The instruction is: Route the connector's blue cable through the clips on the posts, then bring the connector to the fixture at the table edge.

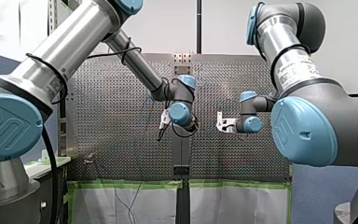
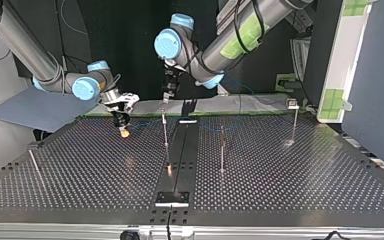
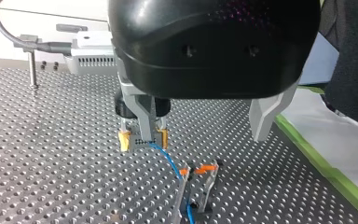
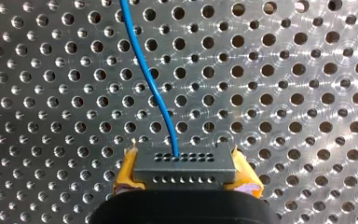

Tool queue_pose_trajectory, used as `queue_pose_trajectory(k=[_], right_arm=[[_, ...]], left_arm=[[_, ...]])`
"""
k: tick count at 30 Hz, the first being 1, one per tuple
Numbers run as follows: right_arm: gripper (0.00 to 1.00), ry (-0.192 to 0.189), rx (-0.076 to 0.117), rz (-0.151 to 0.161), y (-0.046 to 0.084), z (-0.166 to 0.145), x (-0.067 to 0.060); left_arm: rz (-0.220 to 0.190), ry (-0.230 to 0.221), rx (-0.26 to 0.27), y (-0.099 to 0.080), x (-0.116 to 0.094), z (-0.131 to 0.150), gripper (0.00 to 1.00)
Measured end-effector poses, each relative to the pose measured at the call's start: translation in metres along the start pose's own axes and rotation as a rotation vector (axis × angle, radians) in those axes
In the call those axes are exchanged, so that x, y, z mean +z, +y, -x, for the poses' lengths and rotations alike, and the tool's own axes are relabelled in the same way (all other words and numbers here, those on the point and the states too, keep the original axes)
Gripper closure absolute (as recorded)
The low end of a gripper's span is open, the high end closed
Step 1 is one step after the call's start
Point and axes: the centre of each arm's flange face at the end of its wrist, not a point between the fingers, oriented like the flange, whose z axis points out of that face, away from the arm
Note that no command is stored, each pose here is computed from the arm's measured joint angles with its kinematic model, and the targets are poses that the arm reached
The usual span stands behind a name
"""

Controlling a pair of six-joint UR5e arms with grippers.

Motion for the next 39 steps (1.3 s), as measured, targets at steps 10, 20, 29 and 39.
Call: queue_pose_trajectory(k=[10, 20, 29, 39], right_arm=[[1.0, -0.001, 0.0, 0.0, -0.0001, 0.0, -0.0001], [1.0, -0.001, 0.001, -0.011, -0.0027, 0.0002, 0.0001], [1.0, -0.002, 0.0, -0.017, -0.0043, 0.0003, 0.0002], [1.0, -0.002, 0.0, -0.019, -0.0054, 0.0005, 0.0002]], left_arm=[[0.002, -0.003, -0.028, -0.0009, -0.0006, 0.0001, 0.0], [0.055, 0.021, -0.032, 0.0047, -0.0034, -0.0025, 0.0], [0.064, 0.024, -0.033, 0.0057, -0.0037, -0.0028, 0.0], [0.064, 0.024, -0.038, 0.0057, -0.0037, -0.0027, 0.0]])
